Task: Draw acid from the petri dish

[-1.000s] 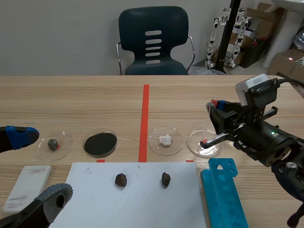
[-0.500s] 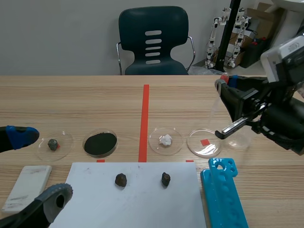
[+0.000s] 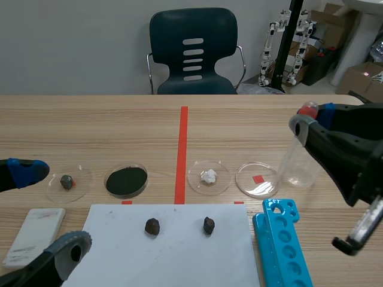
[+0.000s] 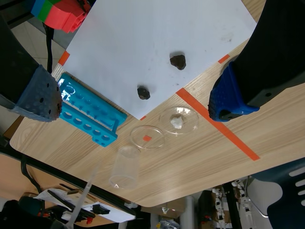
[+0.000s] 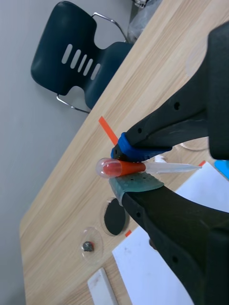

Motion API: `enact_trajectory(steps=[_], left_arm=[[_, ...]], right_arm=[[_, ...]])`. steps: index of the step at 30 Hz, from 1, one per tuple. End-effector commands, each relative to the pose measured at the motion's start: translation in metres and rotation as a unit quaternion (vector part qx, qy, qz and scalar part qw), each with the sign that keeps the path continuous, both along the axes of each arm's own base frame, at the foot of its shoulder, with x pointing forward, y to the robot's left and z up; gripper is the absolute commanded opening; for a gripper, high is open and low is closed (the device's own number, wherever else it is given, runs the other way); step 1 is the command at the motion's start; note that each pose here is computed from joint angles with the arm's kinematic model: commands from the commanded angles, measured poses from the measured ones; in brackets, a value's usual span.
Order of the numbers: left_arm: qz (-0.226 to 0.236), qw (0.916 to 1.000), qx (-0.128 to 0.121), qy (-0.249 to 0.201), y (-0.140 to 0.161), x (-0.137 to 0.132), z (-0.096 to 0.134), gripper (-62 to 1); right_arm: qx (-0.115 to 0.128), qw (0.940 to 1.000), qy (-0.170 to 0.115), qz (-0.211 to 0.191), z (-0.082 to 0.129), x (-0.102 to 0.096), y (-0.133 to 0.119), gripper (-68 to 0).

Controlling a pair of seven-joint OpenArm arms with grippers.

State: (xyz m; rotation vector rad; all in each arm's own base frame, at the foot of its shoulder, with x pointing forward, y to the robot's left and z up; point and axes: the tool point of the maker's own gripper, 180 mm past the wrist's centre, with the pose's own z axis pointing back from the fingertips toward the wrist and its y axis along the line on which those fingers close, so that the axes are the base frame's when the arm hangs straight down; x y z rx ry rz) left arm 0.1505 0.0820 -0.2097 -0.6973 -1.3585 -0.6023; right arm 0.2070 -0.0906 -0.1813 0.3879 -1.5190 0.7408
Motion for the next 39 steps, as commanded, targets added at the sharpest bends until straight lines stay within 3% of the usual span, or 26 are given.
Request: enact_trajectory(steps=[1,7,15,39], left_arm=[[0.003,0.9998,-0.016,-0.008,-0.002,0.001,0.007,1.4],[0.003,0.9998,-0.016,-0.008,-0.002,0.001,0.007,1.4],[0.003,0.9998,-0.016,-0.008,-0.002,0.001,0.007,1.4],[0.003,0.9998,-0.016,-0.008,-0.002,0.001,0.007,1.4]], right_arm=[[0.011,0.9999,-0.008,-0.006,0.007,-0.004,-0.004,-61.1],[0.018,0.9998,0.001,-0.006,0.013,-0.028,-0.011,-61.1],[0.048,0.9987,0.014,-0.009,0.015,-0.046,-0.017,-61.1],[0.048,0.9986,0.019,-0.008,0.014,-0.047,-0.017,-61.1]])
